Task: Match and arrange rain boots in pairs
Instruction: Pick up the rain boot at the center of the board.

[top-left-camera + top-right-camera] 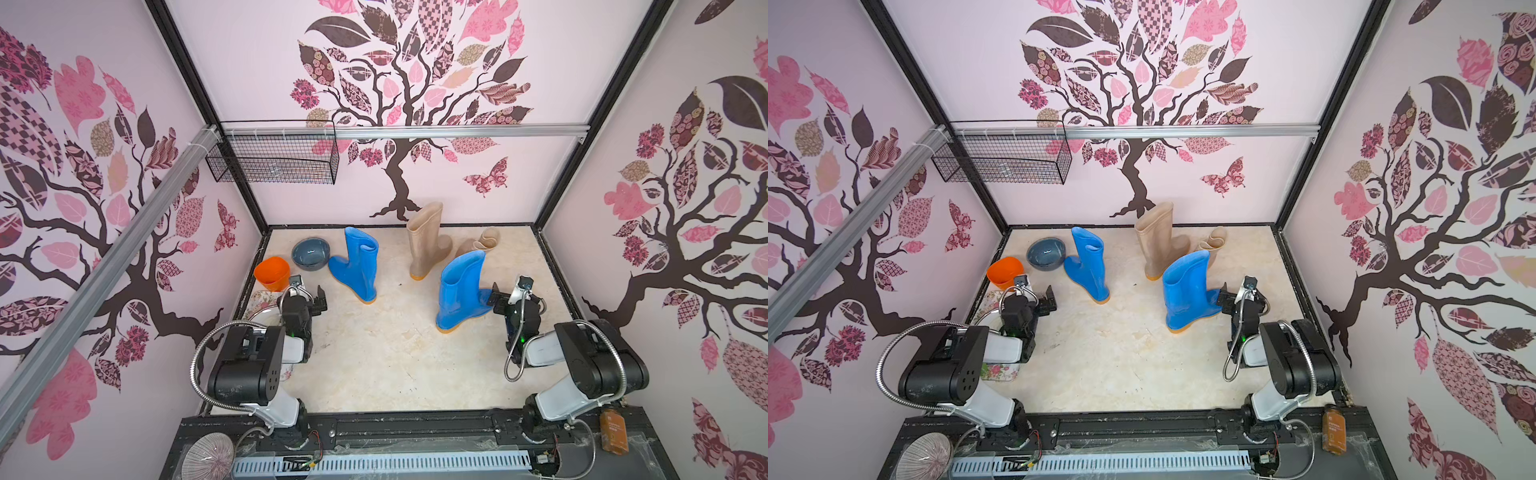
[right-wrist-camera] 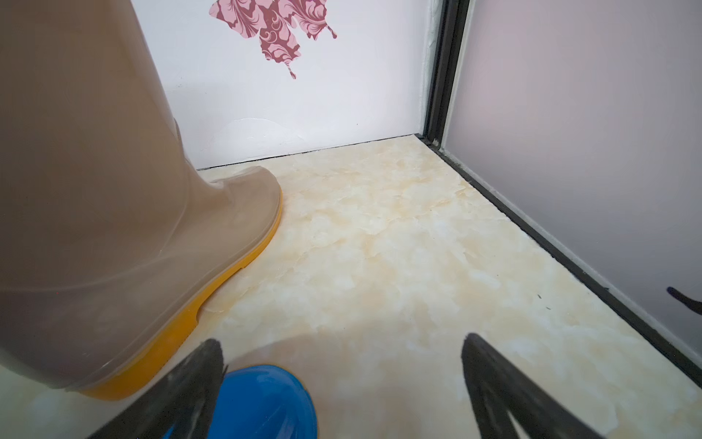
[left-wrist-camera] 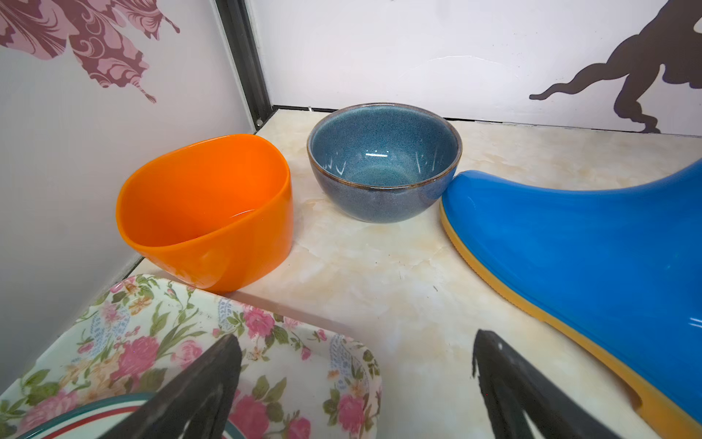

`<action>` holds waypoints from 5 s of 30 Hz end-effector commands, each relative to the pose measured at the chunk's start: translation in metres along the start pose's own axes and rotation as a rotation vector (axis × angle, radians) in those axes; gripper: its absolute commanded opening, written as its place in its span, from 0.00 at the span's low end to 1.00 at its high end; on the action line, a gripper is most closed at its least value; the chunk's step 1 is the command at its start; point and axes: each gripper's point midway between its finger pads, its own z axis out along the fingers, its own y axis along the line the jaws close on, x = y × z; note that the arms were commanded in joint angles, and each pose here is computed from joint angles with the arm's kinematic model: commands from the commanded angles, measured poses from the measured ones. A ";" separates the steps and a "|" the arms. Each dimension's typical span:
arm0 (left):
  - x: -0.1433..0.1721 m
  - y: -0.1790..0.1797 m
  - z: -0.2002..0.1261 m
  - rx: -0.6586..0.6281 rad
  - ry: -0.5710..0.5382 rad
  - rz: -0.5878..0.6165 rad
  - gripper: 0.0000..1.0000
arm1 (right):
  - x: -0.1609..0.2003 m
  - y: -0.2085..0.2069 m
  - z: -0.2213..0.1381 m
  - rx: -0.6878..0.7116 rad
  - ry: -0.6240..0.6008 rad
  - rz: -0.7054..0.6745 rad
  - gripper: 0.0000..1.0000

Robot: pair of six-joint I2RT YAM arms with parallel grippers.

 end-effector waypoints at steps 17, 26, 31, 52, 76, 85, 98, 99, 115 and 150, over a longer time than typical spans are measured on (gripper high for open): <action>-0.014 -0.002 0.004 -0.001 -0.039 -0.001 0.98 | -0.006 0.003 0.004 -0.007 -0.015 -0.001 1.00; -0.014 -0.002 0.004 -0.001 -0.041 -0.001 0.98 | -0.008 -0.011 -0.002 0.059 -0.038 0.042 1.00; -0.018 0.002 0.001 -0.020 -0.063 -0.010 0.98 | -0.013 -0.016 -0.013 0.065 -0.075 0.058 1.00; -0.175 -0.043 -0.070 0.142 0.077 -0.114 0.98 | -0.197 0.055 -0.067 -0.152 0.256 0.287 0.89; -0.225 -0.277 -0.201 0.995 0.213 0.270 0.96 | -0.172 0.149 -0.064 -0.350 0.668 0.237 0.80; -0.184 -0.379 -0.252 1.223 0.345 0.476 0.97 | -0.196 0.101 -0.064 -0.196 0.542 0.142 0.88; -0.161 -0.418 -0.217 1.034 0.431 0.569 0.96 | -0.201 0.058 -0.075 -0.125 0.458 0.151 0.89; -0.160 -0.418 -0.212 1.005 0.436 0.568 0.95 | -0.200 0.058 -0.075 -0.126 0.458 0.150 0.89; -0.145 -0.440 -0.203 0.991 0.499 0.512 0.18 | -0.189 0.057 -0.075 -0.135 0.441 0.137 0.89; -0.241 -0.319 -0.229 0.801 0.393 -0.031 0.00 | -0.151 0.104 -0.083 -0.422 0.560 0.141 0.87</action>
